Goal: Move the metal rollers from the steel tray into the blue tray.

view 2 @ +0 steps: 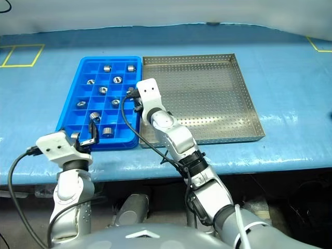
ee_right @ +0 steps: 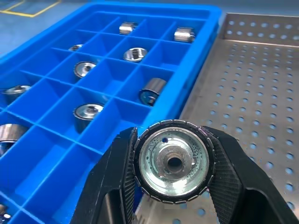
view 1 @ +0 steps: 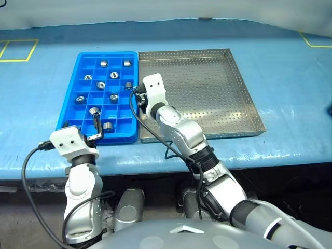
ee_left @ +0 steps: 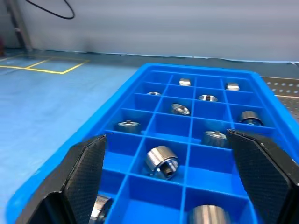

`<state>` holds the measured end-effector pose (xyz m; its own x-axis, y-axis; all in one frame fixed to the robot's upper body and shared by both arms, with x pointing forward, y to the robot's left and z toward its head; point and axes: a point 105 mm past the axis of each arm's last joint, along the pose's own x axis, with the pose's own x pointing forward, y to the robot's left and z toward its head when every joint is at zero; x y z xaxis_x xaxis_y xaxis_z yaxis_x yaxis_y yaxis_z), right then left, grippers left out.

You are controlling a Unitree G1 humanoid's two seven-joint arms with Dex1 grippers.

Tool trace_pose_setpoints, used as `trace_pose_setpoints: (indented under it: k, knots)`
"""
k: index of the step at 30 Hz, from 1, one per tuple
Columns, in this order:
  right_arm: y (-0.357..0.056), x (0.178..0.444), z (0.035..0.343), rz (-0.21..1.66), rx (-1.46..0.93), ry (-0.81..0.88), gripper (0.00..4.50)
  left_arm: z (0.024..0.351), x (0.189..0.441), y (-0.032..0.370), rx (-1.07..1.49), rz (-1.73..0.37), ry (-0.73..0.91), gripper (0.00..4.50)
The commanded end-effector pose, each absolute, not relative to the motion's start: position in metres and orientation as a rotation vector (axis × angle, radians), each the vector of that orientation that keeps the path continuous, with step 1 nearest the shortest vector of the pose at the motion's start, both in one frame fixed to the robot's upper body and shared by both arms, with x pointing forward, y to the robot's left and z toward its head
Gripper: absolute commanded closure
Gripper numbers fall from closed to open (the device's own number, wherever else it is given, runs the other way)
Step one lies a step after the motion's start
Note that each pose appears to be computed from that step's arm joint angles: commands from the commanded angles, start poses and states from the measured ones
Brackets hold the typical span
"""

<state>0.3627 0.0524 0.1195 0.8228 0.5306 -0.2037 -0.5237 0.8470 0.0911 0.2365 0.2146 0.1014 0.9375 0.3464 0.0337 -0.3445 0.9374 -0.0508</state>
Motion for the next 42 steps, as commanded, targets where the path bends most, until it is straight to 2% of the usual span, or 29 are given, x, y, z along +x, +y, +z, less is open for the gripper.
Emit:
trace_pose_setpoints:
  k: [1, 8, 17, 22, 26, 33, 42]
  knots:
    - [0.120, 0.336, 0.178, 0.779, 0.158, 0.100, 2.78, 0.121, 0.231, 0.216, -0.036, 0.368, -0.125, 0.00]
    - [0.139, 0.322, 0.145, 0.921, 0.052, 0.178, 2.78, 0.117, 0.233, 0.211, -0.043, 0.353, -0.110, 0.00]
    - [0.125, 0.344, 0.122, 0.823, 0.009, 0.225, 2.78, 0.116, 0.236, 0.204, -0.052, 0.324, -0.103, 0.00]
    - [0.117, 0.345, 0.116, 0.816, 0.027, 0.269, 1.10, 0.115, 0.239, 0.200, -0.051, 0.295, -0.098, 0.00]
    - [0.111, 0.342, 0.117, 0.811, 0.073, 0.284, 0.02, 0.115, 0.243, 0.196, -0.050, 0.267, -0.095, 0.00]
    - [0.076, 0.346, 0.147, 0.731, 0.190, 0.169, 0.02, 0.118, 0.256, 0.183, -0.041, 0.182, -0.099, 0.00]
    - [0.003, 0.343, 0.157, 0.657, 0.032, 0.026, 0.02, 0.129, 0.283, 0.165, 0.021, 0.048, -0.124, 0.00]
